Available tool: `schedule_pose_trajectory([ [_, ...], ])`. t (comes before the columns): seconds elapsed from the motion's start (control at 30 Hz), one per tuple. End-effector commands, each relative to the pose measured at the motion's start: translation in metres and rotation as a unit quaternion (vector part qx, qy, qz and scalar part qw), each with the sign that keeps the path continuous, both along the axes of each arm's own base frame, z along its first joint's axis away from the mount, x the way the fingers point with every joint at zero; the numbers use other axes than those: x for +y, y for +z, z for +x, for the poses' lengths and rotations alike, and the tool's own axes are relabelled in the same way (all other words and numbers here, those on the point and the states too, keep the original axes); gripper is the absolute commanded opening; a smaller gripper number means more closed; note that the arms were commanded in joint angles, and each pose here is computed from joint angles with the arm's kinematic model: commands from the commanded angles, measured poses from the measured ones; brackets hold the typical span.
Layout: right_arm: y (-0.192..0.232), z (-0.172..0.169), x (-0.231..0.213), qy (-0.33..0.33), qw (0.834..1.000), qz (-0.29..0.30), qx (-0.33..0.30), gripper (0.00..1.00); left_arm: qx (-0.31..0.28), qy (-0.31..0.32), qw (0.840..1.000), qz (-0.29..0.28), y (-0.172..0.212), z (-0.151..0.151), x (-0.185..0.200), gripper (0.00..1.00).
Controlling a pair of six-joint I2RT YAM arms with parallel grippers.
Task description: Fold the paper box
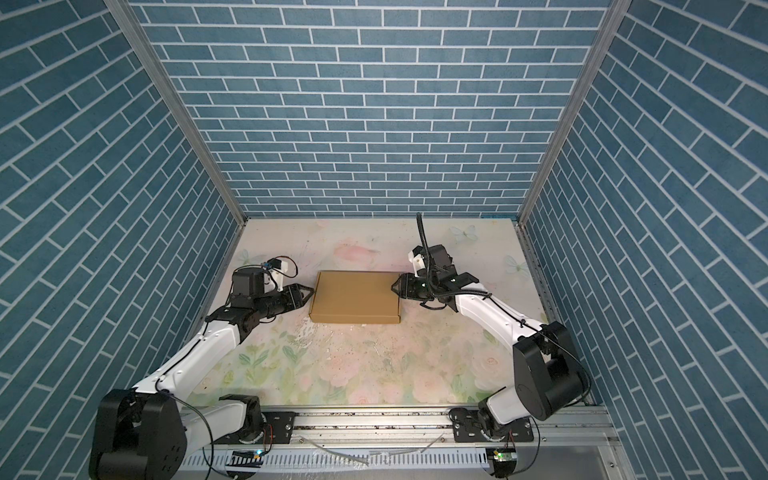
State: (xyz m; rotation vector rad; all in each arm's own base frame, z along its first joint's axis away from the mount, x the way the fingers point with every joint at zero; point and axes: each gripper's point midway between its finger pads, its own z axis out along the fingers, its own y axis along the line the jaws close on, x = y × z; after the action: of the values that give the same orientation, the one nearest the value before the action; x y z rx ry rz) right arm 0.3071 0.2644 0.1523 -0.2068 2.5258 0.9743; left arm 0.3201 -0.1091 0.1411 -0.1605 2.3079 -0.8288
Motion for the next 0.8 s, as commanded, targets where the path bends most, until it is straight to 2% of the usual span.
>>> schedule_pose_trajectory([
  [0.0,0.001,0.0,0.001,0.012,1.0,-0.009,-0.012,0.5,0.005,-0.001,1.0,0.008,-0.004,-0.002,0.002,0.49],
  [0.27,-0.013,0.011,-0.001,-0.008,1.0,-0.015,-0.021,0.57,0.016,0.01,1.0,0.016,-0.018,-0.011,0.006,0.54],
  [0.47,-0.033,0.02,0.005,-0.015,1.0,-0.013,-0.011,0.59,0.027,0.025,0.999,0.016,-0.035,-0.021,0.01,0.55],
  [0.63,-0.036,0.029,0.008,-0.03,0.999,0.012,-0.039,0.62,0.024,0.036,0.999,0.024,-0.038,-0.026,0.015,0.55],
  [0.7,-0.035,0.035,0.01,-0.038,0.997,0.028,-0.066,0.68,0.014,0.042,0.998,0.033,-0.033,-0.028,0.019,0.57],
  [0.77,-0.031,0.042,0.01,-0.044,0.993,0.043,-0.103,0.82,0.002,0.057,0.997,0.057,-0.023,-0.028,0.028,0.64],
])
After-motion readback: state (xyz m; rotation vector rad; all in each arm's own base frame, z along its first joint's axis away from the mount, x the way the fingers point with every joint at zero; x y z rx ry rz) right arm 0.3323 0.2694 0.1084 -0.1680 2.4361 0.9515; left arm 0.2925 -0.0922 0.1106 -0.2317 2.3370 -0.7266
